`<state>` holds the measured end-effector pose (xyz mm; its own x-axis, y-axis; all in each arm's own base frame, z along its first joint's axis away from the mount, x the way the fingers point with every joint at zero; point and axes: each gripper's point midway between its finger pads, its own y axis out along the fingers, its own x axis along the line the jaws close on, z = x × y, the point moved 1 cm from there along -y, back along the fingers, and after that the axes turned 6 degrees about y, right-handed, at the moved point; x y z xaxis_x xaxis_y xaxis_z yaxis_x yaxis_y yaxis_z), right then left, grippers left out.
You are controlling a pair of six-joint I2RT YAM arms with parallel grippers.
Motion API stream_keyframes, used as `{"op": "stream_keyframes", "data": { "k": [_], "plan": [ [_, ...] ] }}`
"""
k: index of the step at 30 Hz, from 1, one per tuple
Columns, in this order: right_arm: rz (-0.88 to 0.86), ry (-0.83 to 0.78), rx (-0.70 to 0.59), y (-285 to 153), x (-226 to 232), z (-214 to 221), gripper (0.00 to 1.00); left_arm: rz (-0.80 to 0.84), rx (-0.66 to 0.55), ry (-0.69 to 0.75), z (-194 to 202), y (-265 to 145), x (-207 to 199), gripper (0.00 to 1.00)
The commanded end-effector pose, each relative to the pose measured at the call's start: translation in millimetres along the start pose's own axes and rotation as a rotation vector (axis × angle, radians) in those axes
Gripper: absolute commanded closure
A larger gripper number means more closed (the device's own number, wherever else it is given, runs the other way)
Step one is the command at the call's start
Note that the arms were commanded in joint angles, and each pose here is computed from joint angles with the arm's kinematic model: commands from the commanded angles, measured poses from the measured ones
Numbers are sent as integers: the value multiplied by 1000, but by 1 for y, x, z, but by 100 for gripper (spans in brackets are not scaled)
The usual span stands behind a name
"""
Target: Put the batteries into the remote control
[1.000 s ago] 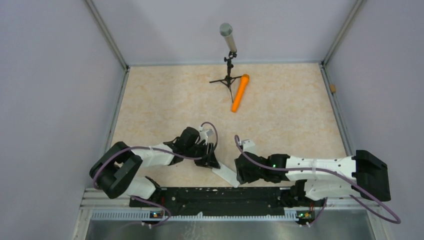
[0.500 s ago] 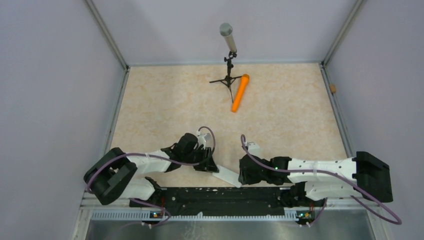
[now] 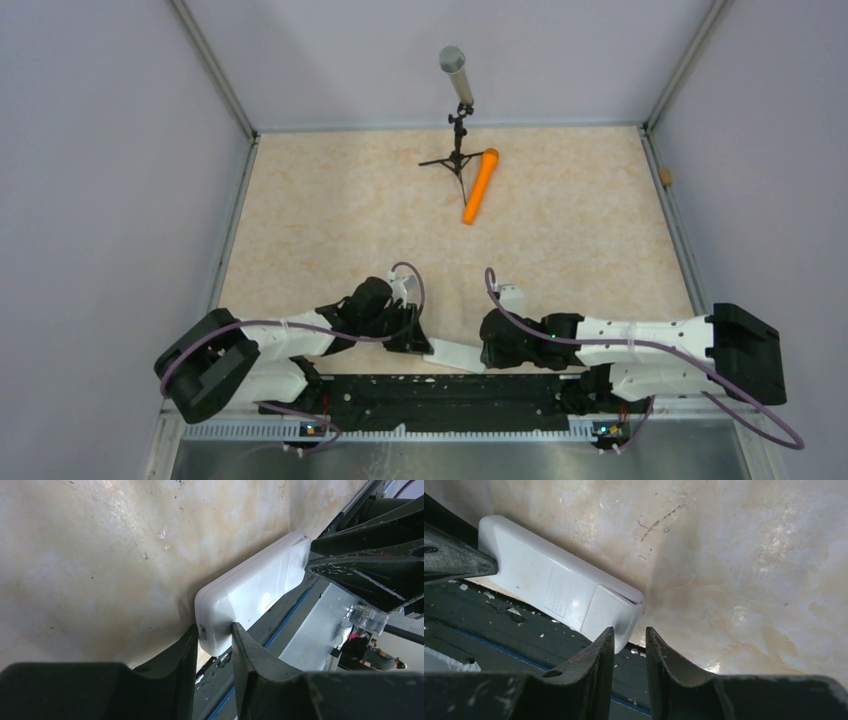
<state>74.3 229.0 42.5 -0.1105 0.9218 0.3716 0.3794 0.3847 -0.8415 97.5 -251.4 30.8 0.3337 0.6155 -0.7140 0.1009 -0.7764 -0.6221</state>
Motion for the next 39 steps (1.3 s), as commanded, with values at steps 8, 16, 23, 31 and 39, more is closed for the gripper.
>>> {"op": "stream_keyframes", "data": {
  "k": [8, 16, 23, 31, 39],
  "plan": [
    [23, 26, -38, 3, 6, -11, 75, -105, 74, -48, 33, 2, 23, 72],
    [12, 34, -19, 7, 7, -6, 77, -104, 89, -56, 41, 7, 23, 77],
    [-23, 42, 29, 16, 9, 7, 81, -98, 95, -54, 42, 10, 21, 80],
    [-86, 37, 72, 27, 27, 21, 82, -95, 114, -57, 47, 15, 20, 87],
    [-13, -11, 42, 25, 20, 14, 82, -120, 101, -42, 42, 14, 20, 82]
  ]
}}
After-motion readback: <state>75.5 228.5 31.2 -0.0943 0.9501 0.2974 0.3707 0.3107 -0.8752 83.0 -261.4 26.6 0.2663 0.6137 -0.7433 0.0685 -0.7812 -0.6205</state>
